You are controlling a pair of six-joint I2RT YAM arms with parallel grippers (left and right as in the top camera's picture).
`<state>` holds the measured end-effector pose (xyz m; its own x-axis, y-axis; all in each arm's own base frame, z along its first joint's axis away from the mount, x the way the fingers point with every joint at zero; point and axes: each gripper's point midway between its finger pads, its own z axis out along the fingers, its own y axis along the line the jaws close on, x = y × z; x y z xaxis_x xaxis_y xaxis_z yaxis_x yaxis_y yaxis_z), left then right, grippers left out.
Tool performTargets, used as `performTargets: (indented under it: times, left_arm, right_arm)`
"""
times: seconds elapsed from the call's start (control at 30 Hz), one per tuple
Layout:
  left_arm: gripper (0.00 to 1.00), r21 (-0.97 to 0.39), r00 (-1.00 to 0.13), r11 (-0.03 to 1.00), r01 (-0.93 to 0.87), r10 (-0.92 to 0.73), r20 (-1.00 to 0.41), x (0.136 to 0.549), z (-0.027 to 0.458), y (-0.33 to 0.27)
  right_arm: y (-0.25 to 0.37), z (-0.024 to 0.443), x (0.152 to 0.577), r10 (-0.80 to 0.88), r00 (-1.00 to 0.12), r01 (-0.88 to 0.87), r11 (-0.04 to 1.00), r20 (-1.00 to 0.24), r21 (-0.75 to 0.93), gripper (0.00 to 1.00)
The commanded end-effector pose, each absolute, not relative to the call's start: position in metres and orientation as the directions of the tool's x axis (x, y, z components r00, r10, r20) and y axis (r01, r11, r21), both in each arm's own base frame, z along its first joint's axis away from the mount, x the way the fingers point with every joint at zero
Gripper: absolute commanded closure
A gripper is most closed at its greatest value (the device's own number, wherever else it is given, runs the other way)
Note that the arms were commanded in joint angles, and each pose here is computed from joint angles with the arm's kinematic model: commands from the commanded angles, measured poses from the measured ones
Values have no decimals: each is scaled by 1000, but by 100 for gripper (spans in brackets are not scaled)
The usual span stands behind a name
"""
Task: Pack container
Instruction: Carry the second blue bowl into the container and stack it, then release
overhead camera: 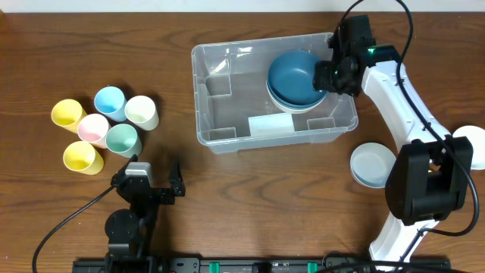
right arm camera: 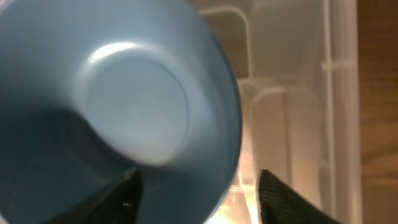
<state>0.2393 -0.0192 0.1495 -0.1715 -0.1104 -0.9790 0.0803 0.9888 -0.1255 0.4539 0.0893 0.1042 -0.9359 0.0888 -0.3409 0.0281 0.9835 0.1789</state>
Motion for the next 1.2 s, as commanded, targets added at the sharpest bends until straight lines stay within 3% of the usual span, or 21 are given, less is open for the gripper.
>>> performTargets:
  times: [0.0,0.23,0.33,0.57,0.9,1.17]
  left_arm:
    - [2,-121,-210,989,84,-101,-972,238,136,-20]
    - [2,-121,-210,989,84,-101,-972,238,136,-20]
    - [2,-120,-210,989,84,-100,-973,238,136,-20]
    - [2,-121,-210,989,83,-101,-972,238,136,-20]
    - [2,-121,-210,989,83,-101,-972,238,136,-20]
    - [2,-121,-210,989,83,-101,-972,238,136,-20]
  right_arm:
    - [90,95,447,78,-949,25,984,-305,174,50]
    - [92,92,434,75,-965,27,982,-251,189,86]
    - [91,89,425,73,-974,34,983,-214,181,97]
    - [88,87,406,71,-987,47,985,-143,167,99]
    - [91,127,386,8,-981,-11,995,-195,94,99]
    - [85,129,362,-15,-992,-20,999,-125,40,99]
